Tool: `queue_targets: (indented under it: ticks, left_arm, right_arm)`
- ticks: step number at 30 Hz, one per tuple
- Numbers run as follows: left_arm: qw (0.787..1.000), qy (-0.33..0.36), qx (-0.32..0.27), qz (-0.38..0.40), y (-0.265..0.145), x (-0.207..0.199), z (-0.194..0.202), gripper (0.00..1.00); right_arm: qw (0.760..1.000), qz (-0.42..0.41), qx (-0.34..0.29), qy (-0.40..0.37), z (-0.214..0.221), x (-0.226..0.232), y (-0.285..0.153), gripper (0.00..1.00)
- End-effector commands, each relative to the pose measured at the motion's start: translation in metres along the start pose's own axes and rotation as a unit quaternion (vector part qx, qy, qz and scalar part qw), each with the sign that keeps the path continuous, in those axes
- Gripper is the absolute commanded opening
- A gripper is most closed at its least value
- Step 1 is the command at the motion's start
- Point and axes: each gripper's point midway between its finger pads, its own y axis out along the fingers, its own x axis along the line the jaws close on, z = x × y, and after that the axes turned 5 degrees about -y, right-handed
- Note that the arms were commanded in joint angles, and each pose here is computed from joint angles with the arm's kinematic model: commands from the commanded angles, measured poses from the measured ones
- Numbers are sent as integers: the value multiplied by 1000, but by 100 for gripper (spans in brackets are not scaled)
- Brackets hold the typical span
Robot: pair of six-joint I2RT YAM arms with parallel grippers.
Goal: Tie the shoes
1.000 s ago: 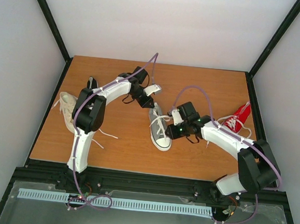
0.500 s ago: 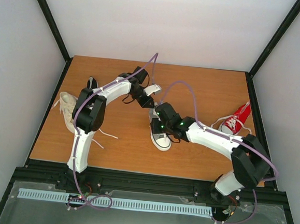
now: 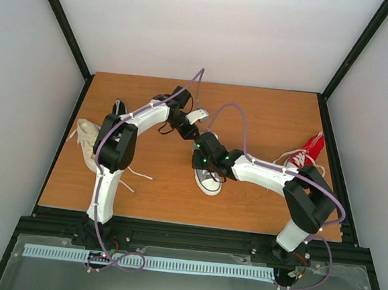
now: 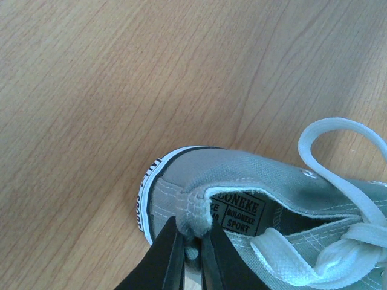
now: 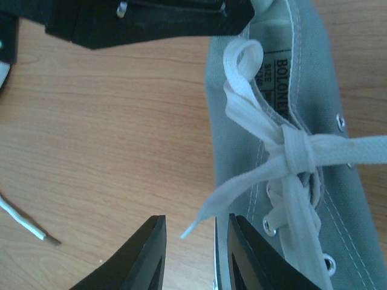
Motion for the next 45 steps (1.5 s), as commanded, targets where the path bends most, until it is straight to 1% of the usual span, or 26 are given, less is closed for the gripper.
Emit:
queue_targets:
  ticks: [1, 6, 11, 13, 18, 19, 23, 28, 30, 34, 42, 44, 45]
  left_arm:
    - [1000, -4, -17, 6, 1, 4, -10, 1]
    - [1000, -2, -19, 11, 0, 2, -11, 1]
    - [1000, -1, -20, 15, -1, 0, -11, 1]
    - [1000, 0, -21, 16, -1, 0, -12, 1]
    - [1000, 3, -20, 17, -2, -1, -11, 1]
    - [1000, 3, -20, 15, -2, -1, -11, 1]
    - [1000, 6, -18, 5, -1, 4, -12, 1]
    - [1000, 7, -17, -2, 2, 8, -12, 1]
    - [1000, 8, -17, -2, 2, 8, -12, 1]
    - [1000, 9, -17, -4, 2, 9, -12, 1]
    - [1000, 11, -15, -7, 2, 10, -12, 1]
    - [1000, 12, -16, -7, 2, 10, -12, 1]
    - [1000, 13, -16, -8, 2, 10, -12, 1]
  right_arm:
    - [999, 13, -26, 16, -15, 2, 5, 30]
    - [999, 23, -22, 18, -13, -2, 15, 32]
    - [999, 35, -23, 21, -14, -7, 21, 30]
    - [998, 44, -28, 25, -14, -14, 23, 25]
    - [998, 41, -30, 19, -11, -20, 22, 4]
    - [999, 35, -30, 13, -10, -18, 20, 3]
    - [999, -17, -11, -31, 1, -4, 15, 3]
    - [991, -89, 62, -80, 35, 13, 5, 3]
    - [987, -100, 90, -86, 48, 14, 4, 3]
    - [981, -122, 120, -94, 65, 16, -2, 3]
    - [973, -133, 149, -116, 75, 17, -16, 3]
    - [970, -140, 154, -126, 74, 20, -19, 7]
    - [967, -148, 157, -134, 72, 25, -22, 13]
